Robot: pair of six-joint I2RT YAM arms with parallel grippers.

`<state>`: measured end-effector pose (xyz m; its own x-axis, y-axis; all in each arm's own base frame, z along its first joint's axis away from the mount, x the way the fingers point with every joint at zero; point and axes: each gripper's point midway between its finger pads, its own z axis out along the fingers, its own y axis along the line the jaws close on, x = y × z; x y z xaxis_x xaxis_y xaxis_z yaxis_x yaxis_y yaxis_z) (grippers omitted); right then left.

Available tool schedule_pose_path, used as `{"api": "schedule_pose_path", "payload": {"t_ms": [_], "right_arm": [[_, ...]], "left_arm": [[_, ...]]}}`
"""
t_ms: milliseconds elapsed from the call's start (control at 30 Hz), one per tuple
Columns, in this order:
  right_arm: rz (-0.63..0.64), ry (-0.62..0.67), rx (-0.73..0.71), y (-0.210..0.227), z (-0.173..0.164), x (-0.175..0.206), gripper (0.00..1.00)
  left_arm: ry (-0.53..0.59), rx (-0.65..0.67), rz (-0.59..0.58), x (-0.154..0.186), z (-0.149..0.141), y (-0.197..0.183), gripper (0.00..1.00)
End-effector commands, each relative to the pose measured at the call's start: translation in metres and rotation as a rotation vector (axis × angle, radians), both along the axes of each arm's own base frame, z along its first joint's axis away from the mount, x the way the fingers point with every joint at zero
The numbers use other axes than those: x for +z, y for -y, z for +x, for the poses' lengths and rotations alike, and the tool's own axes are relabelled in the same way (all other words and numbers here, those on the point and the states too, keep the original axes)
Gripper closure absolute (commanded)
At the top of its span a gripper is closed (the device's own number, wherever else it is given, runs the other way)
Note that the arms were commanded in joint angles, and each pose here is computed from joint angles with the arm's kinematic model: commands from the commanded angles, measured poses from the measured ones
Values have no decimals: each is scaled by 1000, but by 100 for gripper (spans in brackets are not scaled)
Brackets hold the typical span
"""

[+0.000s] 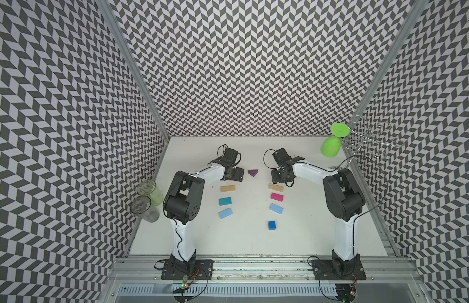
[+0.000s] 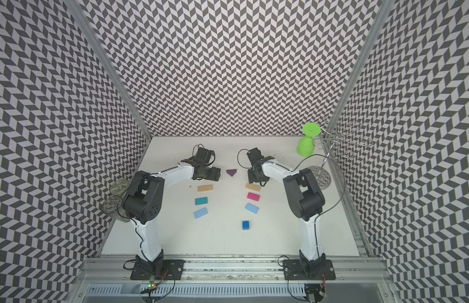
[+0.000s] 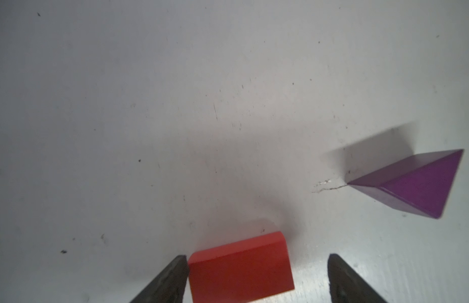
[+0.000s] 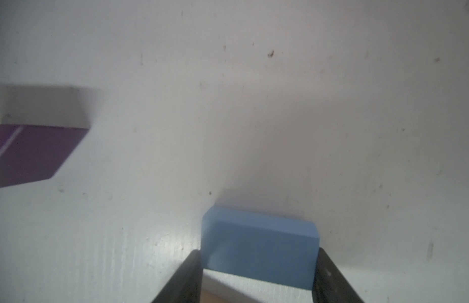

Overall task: Assemble a heart with building blocks
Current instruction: Pick up the building block from the center of the board.

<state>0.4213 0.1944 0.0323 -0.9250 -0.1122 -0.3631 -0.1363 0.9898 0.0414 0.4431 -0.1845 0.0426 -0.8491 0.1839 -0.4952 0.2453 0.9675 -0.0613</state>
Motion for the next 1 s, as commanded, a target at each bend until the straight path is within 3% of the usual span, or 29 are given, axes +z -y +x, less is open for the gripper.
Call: {"api": "schedule_pose_path", "payload": {"t_ms": [0,300,467,667,967], "right_arm": [[-2,43,-3,5,4,13,66],[7,32,-1,6,1,6,66],[5,37,-1,7,4,7,66],[2,55,14,12,7,14,67],[-31,157,108,23,12,37,68]], "left_arm": [[-54,29,22,-9,-7,-1,16],[-73,61,48,-12,-7,-7,19],[-82,57,58,-14,-9,-5,45],[-60,13,91,-9,-7,-7,50],[73,-334,83,16,-13,37,50]]}}
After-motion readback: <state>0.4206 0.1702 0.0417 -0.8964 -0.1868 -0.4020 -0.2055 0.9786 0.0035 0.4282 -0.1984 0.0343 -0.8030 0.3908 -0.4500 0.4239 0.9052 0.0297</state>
